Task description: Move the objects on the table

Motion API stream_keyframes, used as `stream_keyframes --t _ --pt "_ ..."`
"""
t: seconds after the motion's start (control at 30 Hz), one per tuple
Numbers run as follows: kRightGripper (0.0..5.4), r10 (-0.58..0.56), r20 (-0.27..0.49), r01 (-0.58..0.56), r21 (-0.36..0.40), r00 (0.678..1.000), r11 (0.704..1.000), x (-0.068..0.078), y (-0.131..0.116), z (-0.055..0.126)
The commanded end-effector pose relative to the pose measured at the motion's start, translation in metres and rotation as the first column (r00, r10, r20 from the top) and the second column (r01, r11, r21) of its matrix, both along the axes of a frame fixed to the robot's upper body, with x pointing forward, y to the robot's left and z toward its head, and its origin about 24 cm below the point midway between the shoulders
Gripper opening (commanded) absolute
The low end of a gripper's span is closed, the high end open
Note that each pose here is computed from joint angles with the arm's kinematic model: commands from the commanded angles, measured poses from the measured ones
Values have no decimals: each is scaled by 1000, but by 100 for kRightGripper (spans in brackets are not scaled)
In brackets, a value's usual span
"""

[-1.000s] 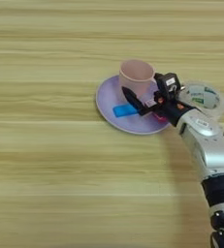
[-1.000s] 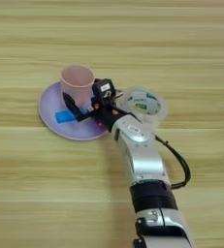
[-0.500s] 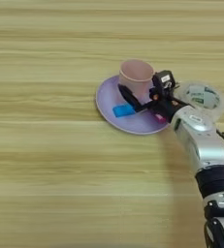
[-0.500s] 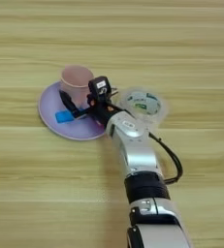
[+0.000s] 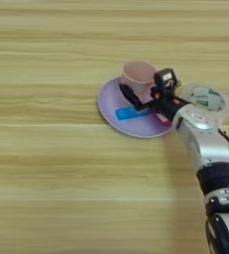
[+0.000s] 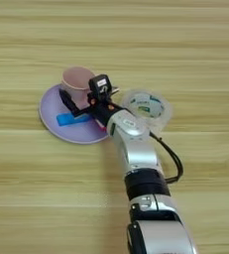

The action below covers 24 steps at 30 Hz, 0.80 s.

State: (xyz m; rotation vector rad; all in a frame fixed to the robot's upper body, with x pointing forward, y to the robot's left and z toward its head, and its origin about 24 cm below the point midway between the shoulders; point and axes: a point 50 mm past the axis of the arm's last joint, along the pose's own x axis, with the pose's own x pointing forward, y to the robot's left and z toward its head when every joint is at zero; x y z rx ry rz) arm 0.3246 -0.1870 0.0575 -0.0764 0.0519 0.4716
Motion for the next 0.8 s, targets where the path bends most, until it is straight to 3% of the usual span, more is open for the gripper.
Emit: stream_keyframes --t 0.03,0.27,0.8 --pt "489 -1 157 -1 10 988 1000 17 1 42" --pt "446 4 155 -6 16 988 1000 17 2 42" --pt "445 17 202 -21 19 979 1000 12 4 53"
